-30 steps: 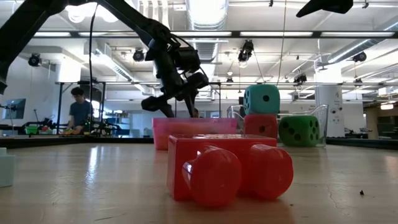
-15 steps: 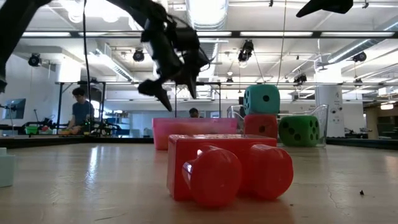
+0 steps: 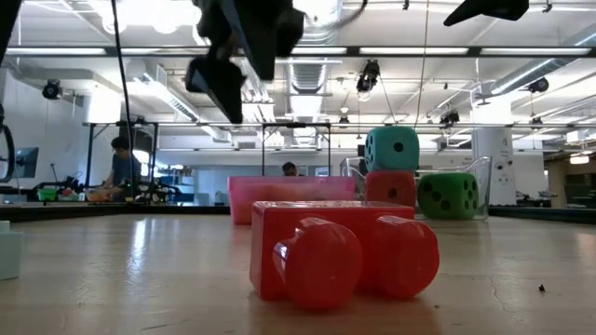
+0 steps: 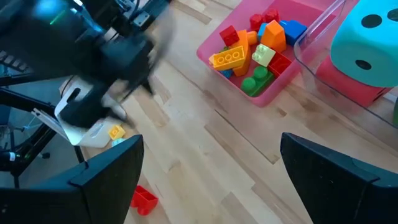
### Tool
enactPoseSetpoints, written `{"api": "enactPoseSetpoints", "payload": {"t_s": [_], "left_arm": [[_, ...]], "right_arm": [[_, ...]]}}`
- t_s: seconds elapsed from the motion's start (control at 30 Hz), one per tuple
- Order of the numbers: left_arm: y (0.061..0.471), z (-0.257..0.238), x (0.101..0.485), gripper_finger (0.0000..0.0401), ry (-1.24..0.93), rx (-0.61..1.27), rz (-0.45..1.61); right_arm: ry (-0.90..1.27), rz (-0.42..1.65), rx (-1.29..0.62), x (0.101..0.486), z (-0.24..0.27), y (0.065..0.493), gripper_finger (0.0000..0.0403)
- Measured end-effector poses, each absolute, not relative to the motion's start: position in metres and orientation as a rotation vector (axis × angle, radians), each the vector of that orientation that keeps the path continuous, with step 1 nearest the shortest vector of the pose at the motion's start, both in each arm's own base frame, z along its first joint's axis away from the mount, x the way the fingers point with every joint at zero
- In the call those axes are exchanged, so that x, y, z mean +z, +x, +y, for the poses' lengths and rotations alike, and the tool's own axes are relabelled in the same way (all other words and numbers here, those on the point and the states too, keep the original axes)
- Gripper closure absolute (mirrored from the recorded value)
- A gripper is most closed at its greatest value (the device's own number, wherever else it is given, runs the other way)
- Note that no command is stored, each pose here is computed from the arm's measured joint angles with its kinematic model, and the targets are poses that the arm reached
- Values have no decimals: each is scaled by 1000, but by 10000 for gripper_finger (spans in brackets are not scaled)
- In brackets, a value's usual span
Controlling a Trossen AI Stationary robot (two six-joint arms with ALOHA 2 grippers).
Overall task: Pick & Place Toys
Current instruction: Put the red game piece into the red bin
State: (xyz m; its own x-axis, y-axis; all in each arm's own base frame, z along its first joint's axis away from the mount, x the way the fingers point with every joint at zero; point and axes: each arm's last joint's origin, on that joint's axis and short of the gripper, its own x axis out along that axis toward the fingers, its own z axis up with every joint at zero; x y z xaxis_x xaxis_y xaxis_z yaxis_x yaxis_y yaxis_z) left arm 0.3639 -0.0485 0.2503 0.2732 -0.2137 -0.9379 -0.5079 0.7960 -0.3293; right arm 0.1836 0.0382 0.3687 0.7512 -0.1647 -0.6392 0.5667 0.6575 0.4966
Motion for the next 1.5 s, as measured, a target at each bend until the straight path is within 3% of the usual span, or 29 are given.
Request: {"api": "enactPoseSetpoints", "payload": {"t_s": [0.3, 0.5, 0.83, 1.5], "left_arm": [[373, -140, 244, 52, -601, 170, 1047], [385, -159, 231, 52, -627, 135, 1030], [411, -173, 257, 52, -502, 74, 1044], [420, -211, 163, 52, -397, 76, 1197]], "right_arm": [[745, 592, -443, 369, 38, 184, 33], [743, 593, -442, 369, 38, 183, 33], [743, 593, -443, 369, 38, 183, 33], [743, 593, -442, 369, 38, 184, 33]]}}
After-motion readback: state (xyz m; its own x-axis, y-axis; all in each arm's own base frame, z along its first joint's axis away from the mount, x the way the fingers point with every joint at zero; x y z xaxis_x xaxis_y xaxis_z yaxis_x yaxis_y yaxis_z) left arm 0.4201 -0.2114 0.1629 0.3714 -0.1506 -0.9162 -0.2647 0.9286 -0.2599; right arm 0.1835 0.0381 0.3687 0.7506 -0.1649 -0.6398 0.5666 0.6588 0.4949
